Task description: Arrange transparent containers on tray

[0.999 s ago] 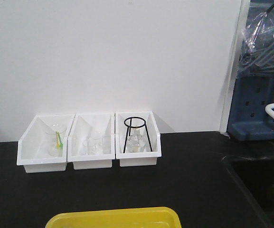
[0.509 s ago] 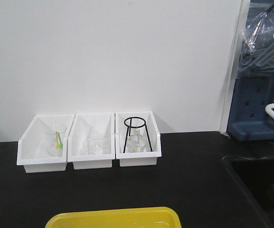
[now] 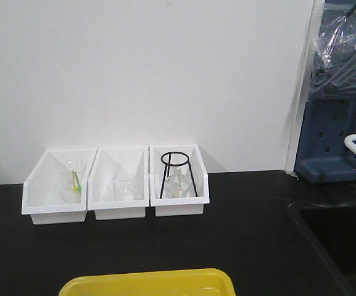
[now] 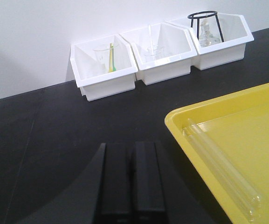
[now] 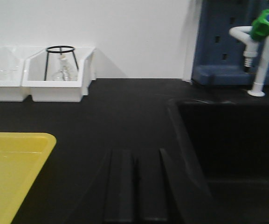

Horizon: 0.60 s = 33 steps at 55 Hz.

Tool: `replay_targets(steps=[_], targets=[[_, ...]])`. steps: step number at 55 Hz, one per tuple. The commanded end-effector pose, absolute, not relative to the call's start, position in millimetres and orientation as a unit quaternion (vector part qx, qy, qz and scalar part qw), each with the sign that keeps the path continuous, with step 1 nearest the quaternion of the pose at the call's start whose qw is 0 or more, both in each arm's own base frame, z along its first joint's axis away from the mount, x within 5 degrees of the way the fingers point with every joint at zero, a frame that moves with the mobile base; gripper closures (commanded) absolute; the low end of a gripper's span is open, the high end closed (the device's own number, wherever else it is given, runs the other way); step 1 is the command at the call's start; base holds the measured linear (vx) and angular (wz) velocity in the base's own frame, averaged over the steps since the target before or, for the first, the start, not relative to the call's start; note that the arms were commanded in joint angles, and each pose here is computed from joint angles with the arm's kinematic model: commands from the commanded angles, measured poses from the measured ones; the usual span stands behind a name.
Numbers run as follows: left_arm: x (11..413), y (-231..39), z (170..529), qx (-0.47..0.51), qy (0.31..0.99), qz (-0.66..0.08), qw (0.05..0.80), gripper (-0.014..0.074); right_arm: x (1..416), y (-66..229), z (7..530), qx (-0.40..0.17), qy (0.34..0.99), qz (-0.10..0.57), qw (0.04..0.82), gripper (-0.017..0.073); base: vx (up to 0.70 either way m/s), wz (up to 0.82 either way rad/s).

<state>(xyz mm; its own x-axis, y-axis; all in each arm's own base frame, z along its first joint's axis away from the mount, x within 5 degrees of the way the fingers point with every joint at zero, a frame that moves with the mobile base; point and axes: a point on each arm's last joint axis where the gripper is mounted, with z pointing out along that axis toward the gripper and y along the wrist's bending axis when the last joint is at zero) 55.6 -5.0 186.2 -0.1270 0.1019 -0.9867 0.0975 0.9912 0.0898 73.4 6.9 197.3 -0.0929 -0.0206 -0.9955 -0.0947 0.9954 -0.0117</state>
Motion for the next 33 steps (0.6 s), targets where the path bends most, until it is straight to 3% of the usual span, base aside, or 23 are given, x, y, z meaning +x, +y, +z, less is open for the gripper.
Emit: replay_targets(steps=[1, 33], targets=[[56.2, -4.7, 182.3, 0.059, 0.727, 0.000, 0.684, 0.0596, 64.9, 3.3, 197.6, -0.039, 0.716, -0.003, 0.697, 0.0571, 0.00, 0.00], [56.1, -4.7, 182.2, 0.060, 0.727, 0.000, 0.684, 0.0596, 56.6, 2.4, 193.5, -0.049, 0.711, -0.018, 0.702, 0.0571, 0.00, 0.00]])
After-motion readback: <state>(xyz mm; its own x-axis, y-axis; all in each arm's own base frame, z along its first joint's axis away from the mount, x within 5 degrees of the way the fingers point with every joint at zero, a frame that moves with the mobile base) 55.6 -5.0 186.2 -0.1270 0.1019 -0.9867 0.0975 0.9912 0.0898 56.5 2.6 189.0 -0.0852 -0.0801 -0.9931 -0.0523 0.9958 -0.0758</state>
